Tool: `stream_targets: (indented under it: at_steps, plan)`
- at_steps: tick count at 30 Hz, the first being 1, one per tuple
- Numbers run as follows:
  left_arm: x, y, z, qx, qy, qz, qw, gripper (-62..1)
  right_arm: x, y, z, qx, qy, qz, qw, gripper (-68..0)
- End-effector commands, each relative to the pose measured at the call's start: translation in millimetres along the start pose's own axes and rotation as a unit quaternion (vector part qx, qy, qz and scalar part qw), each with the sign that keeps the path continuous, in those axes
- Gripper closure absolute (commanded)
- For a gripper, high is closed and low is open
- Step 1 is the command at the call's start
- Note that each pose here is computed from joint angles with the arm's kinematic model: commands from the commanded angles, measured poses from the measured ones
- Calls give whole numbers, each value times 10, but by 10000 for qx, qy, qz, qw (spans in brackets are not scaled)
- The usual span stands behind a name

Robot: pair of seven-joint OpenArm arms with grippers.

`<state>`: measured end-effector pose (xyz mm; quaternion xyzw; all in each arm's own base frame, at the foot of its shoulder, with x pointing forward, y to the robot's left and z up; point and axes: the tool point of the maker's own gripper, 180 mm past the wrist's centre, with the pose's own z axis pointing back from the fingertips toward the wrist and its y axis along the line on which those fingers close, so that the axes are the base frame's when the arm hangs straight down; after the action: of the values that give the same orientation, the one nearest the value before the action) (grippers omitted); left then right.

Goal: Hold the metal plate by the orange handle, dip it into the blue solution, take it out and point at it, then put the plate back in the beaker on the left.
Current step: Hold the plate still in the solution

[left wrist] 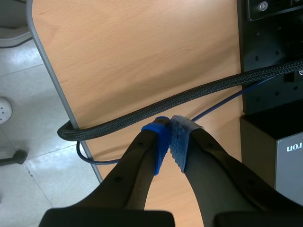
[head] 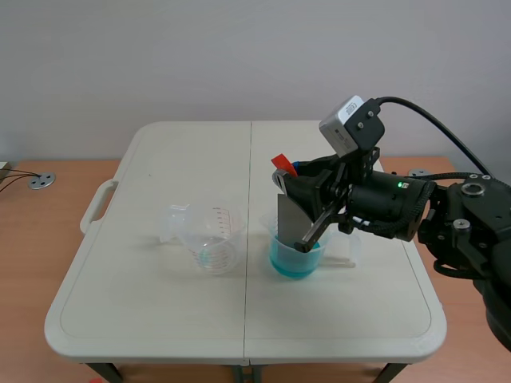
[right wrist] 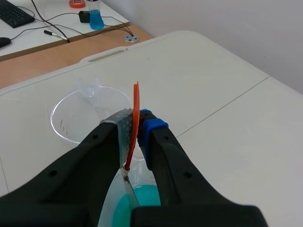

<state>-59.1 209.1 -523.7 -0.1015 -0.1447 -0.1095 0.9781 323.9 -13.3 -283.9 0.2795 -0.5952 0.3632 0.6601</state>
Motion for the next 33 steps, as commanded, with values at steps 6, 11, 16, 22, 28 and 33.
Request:
stream_targets:
  at_steps: [6,11,16,22,28,33]
  plan:
    - [-3,-15,21,-35,-31,32,10000,-6,131,-39,-17,16,-207,59,9998,-13]
    - [-3,-10,22,-30,-30,28,10000,-6,132,-43,-15,11,-208,60,9998,-13]
    - [8,-10,17,-32,-41,28,10000,-6,138,-43,-15,11,-225,60,9997,-13]
    - [-1,-14,10,-57,-27,51,10000,-6,161,-62,-4,-19,-285,59,9996,-13]
    - [-6,-51,6,-135,-25,82,9999,-6,179,-67,-1,-26,-313,74,9995,-13]
    - [4,-47,3,-132,-35,77,9999,-6,241,-65,-1,-15,-373,147,9992,-13]
